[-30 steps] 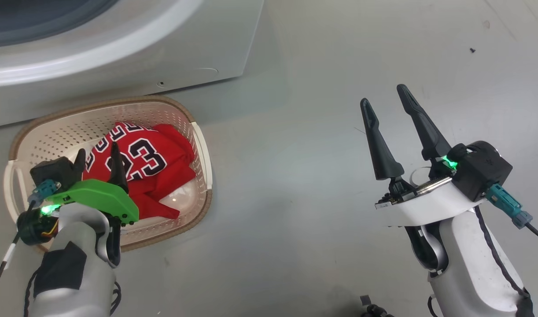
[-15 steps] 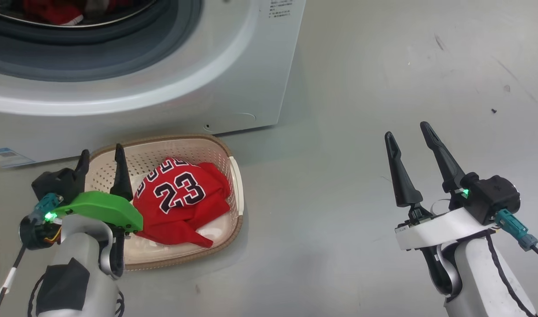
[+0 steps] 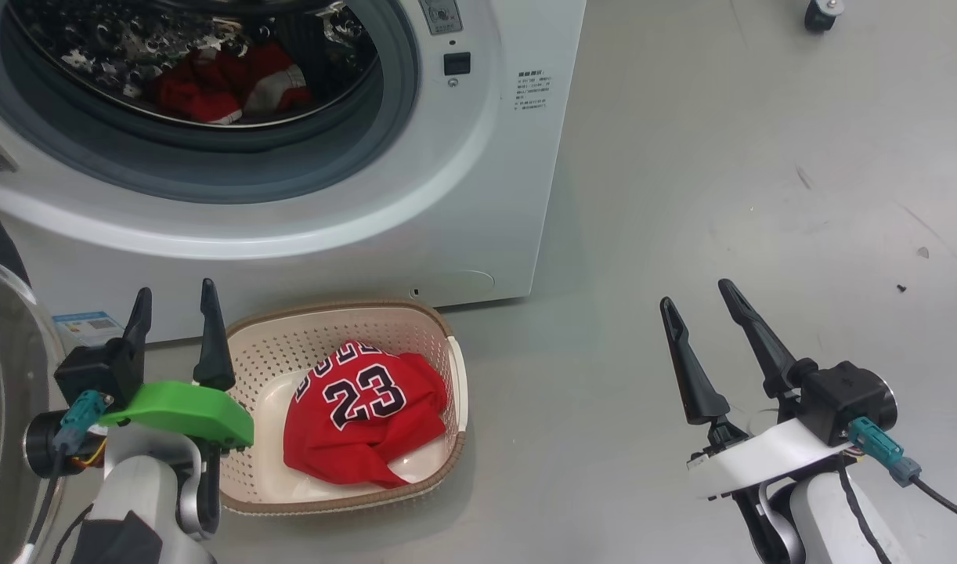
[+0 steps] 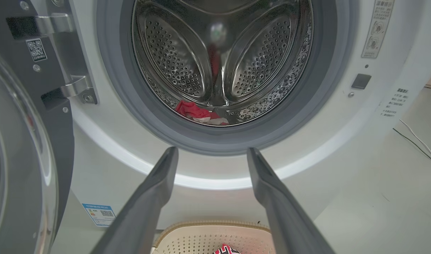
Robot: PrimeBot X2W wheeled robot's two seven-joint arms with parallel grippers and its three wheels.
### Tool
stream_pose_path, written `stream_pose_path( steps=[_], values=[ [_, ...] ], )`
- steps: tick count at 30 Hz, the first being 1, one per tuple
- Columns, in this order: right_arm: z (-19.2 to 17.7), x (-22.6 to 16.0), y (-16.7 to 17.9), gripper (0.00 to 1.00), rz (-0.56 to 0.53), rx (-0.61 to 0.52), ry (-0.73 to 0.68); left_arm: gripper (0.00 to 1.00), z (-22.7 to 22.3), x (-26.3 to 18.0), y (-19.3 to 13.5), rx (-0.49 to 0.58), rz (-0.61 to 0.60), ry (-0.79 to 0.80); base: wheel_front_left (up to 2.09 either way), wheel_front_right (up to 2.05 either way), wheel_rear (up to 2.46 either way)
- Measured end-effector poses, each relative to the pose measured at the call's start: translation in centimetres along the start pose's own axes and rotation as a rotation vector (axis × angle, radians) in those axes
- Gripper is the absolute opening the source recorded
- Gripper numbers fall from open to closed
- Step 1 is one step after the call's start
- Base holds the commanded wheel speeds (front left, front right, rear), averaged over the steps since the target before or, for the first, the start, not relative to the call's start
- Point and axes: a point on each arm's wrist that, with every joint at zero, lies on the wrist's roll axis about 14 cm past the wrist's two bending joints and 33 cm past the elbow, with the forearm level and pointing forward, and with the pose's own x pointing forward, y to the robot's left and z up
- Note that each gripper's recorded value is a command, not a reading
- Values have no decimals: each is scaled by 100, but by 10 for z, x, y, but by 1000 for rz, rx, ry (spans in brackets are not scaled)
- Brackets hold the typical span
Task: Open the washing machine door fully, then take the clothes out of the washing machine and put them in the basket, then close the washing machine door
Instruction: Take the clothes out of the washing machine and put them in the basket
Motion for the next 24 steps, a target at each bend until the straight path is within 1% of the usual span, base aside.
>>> stream_pose_path(
  steps=[4,10,16,21,24],
  values=[
    [4,-9,5,100,6,4,-10,100,12,-15,-1,18,-2,-37,0,0,0],
    [9,-22,8,100,3,9,-23,100,15,-40,-4,37,-10,-49,0,0,0],
    [10,-32,9,100,-5,12,-27,100,7,-62,0,43,5,-33,0,0,0],
    [8,-39,9,100,-10,9,-22,100,-5,-82,-1,46,3,-3,0,0,0],
    [7,-44,5,100,-32,8,-19,100,-9,-89,-7,48,-14,6,0,0,0]
  ],
)
